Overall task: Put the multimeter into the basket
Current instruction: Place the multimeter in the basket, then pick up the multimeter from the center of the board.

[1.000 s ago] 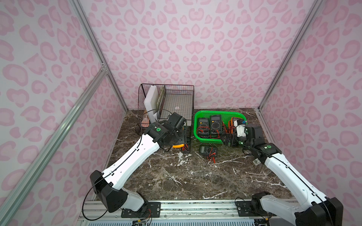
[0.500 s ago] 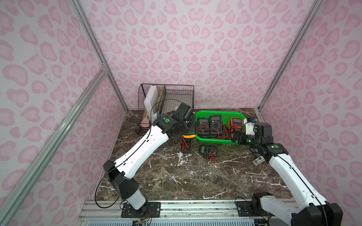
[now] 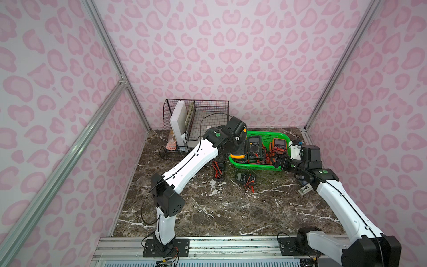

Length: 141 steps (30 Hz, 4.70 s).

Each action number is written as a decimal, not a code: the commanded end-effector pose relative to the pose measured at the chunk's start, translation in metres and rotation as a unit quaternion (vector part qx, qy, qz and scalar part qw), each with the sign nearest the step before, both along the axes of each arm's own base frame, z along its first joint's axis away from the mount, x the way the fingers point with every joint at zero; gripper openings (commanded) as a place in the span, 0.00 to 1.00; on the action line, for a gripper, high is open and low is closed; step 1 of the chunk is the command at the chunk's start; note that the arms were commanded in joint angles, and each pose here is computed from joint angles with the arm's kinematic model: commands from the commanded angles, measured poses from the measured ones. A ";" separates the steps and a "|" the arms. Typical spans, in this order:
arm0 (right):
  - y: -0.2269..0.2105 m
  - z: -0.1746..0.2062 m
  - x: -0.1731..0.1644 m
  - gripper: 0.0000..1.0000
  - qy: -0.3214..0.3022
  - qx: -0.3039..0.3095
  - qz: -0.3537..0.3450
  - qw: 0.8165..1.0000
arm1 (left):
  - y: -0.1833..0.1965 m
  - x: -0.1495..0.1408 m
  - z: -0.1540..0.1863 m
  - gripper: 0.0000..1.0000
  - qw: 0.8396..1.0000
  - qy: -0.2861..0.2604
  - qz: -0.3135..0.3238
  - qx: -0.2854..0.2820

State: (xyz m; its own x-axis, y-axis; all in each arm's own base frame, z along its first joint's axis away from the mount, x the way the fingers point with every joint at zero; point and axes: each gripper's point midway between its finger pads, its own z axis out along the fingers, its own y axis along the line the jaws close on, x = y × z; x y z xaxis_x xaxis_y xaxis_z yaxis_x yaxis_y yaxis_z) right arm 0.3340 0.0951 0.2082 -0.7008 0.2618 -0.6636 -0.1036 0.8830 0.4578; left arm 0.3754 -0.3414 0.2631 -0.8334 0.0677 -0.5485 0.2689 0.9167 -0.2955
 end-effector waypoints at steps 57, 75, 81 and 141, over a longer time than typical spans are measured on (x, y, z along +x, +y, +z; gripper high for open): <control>0.002 -0.013 -0.013 0.99 0.036 0.014 -0.005 0.999 | -0.032 0.094 -0.126 0.86 0.992 -0.026 -0.002 0.121; 0.001 -0.014 -0.017 0.99 0.032 0.016 -0.007 0.999 | -0.036 0.084 -0.065 0.99 0.996 -0.057 -0.011 0.074; 0.000 -0.013 -0.019 0.99 0.028 0.020 -0.009 0.999 | -0.038 0.074 -0.038 0.99 0.995 -0.073 -0.019 0.059; 0.064 -0.036 -0.047 0.99 0.040 0.024 0.070 0.996 | 0.108 -0.052 -0.158 0.99 0.975 0.072 0.078 0.195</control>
State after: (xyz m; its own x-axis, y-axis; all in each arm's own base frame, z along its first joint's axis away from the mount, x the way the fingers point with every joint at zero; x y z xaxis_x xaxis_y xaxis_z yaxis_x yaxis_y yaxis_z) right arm 0.2867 0.1604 0.1720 -0.7915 0.1850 -0.5825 -0.1889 0.8323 0.5211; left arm 0.3195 -0.2297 0.1054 -0.9195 0.1443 -0.3658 0.1129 0.9879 0.1059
